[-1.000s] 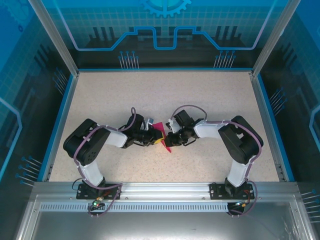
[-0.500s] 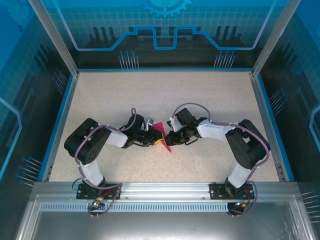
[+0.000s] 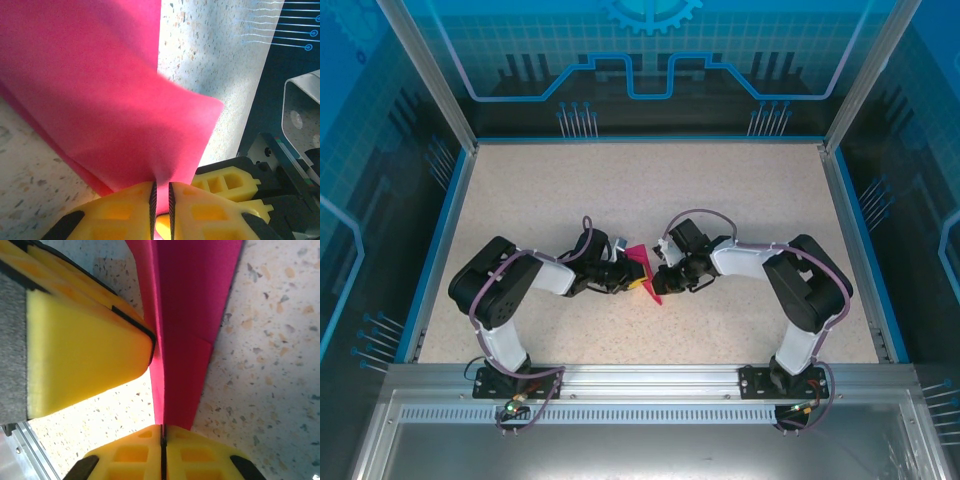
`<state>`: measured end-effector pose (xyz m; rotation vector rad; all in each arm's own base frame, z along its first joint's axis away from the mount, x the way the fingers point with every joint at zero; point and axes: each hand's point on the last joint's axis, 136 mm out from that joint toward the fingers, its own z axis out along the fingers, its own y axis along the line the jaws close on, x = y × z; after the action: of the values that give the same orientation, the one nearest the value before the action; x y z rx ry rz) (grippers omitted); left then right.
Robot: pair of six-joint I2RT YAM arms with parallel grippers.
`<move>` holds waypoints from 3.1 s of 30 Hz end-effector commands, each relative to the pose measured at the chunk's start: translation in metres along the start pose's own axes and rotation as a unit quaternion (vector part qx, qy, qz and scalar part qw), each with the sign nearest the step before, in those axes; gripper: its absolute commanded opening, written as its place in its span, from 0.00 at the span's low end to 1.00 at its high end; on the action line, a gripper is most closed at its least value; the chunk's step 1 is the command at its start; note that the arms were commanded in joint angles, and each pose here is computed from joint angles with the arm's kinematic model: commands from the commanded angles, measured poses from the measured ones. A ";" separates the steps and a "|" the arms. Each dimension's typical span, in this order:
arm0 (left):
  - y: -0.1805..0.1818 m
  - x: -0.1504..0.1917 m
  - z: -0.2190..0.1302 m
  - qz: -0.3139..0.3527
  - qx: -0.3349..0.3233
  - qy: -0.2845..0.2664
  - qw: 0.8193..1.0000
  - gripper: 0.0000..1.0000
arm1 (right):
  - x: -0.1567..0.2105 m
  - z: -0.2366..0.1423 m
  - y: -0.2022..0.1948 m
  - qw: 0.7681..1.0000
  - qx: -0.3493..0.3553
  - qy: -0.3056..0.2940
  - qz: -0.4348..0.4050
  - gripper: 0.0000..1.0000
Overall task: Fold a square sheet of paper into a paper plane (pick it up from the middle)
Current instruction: Fold the wing for the fifth time at the center of the table.
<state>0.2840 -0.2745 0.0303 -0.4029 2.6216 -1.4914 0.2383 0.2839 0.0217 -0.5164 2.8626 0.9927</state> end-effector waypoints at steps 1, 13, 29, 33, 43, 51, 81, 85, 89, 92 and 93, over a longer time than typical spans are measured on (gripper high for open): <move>-0.002 0.001 0.001 0.006 -0.004 0.001 1.000 0.18 | 0.008 0.006 0.000 1.000 -0.005 0.019 -0.005 0.07; -0.006 0.004 -0.005 0.015 -0.003 0.000 1.000 0.19 | 0.018 0.021 -0.007 0.999 -0.001 0.044 -0.007 0.05; -0.007 -0.005 -0.028 0.032 -0.037 -0.046 0.998 0.22 | 0.000 -0.010 0.002 0.997 0.037 0.007 -0.063 0.07; -0.009 -0.008 -0.032 0.036 -0.040 -0.054 0.997 0.22 | 0.001 -0.016 -0.004 0.991 0.065 0.017 -0.112 0.07; -0.008 -0.010 -0.029 0.033 -0.037 -0.049 0.998 0.21 | -0.019 -0.026 0.010 0.988 0.062 -0.009 -0.144 0.24; -0.013 -0.008 -0.030 0.036 -0.028 -0.045 0.998 0.21 | -0.012 -0.026 0.015 0.985 0.077 -0.002 -0.156 0.23; -0.005 -0.006 -0.029 0.028 -0.034 -0.044 0.998 0.21 | 0.027 -0.005 -0.007 0.972 0.149 0.061 -0.169 0.14; -0.005 -0.006 -0.029 0.028 -0.034 -0.045 0.998 0.21 | 0.028 -0.002 -0.009 0.972 0.149 0.066 -0.170 0.09; -0.004 -0.005 -0.029 0.027 -0.035 -0.044 0.998 0.21 | 0.019 -0.011 0.003 0.973 0.139 0.040 -0.177 0.19; -0.004 -0.005 -0.029 0.027 -0.036 -0.045 0.998 0.21 | 0.009 -0.021 0.009 0.972 0.139 0.005 -0.191 0.26; -0.004 -0.005 -0.029 0.027 -0.036 -0.045 0.998 0.21 | 0.006 -0.023 0.011 0.970 0.140 -0.005 -0.197 0.28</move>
<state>0.2869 -0.2536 0.0543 -0.4087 2.5881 -1.3439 0.2249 0.2670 0.0250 -0.9795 2.7722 0.4965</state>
